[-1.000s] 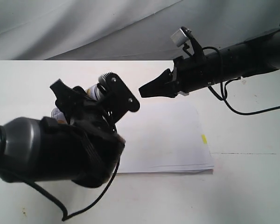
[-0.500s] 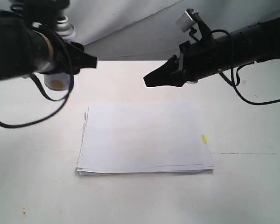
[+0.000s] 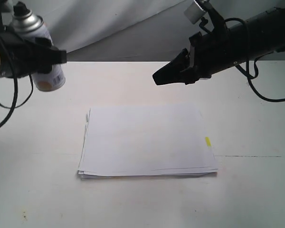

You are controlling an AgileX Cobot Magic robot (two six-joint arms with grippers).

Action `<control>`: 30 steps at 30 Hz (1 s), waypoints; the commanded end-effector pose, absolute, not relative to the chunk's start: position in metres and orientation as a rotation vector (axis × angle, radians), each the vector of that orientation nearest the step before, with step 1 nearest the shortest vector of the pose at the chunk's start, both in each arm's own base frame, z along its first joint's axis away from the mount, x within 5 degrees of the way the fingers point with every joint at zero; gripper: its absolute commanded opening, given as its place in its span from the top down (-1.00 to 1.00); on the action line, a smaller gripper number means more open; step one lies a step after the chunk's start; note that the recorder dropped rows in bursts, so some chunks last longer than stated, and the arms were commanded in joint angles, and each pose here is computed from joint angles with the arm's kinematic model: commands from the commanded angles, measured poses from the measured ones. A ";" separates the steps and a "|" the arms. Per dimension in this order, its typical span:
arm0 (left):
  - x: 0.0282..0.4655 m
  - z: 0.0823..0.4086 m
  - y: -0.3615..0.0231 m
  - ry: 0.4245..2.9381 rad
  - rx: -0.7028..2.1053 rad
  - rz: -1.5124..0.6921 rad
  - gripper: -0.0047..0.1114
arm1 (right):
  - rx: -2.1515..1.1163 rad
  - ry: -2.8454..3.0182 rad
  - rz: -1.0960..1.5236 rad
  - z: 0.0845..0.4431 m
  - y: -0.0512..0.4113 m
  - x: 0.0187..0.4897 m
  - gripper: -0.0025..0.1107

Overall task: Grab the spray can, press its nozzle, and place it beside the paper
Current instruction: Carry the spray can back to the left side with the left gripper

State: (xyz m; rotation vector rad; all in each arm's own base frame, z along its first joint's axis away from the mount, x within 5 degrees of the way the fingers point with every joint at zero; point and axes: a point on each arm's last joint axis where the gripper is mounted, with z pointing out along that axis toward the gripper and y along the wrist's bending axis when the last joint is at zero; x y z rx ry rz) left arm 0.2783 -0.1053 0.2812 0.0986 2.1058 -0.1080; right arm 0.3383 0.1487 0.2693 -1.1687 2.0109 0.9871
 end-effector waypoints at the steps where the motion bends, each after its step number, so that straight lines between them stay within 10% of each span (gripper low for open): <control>1: 0.271 0.264 -0.101 2.085 0.179 -0.144 0.92 | -1.186 2.000 1.001 0.275 0.149 0.335 0.96; 8: 0.261 0.238 -0.073 2.039 -0.217 -0.033 0.92 | -1.190 2.002 0.997 0.275 0.149 0.335 0.96; 30: 0.266 0.179 -0.073 2.221 -0.180 0.120 0.92 | -1.196 2.003 0.995 0.274 0.149 0.335 0.96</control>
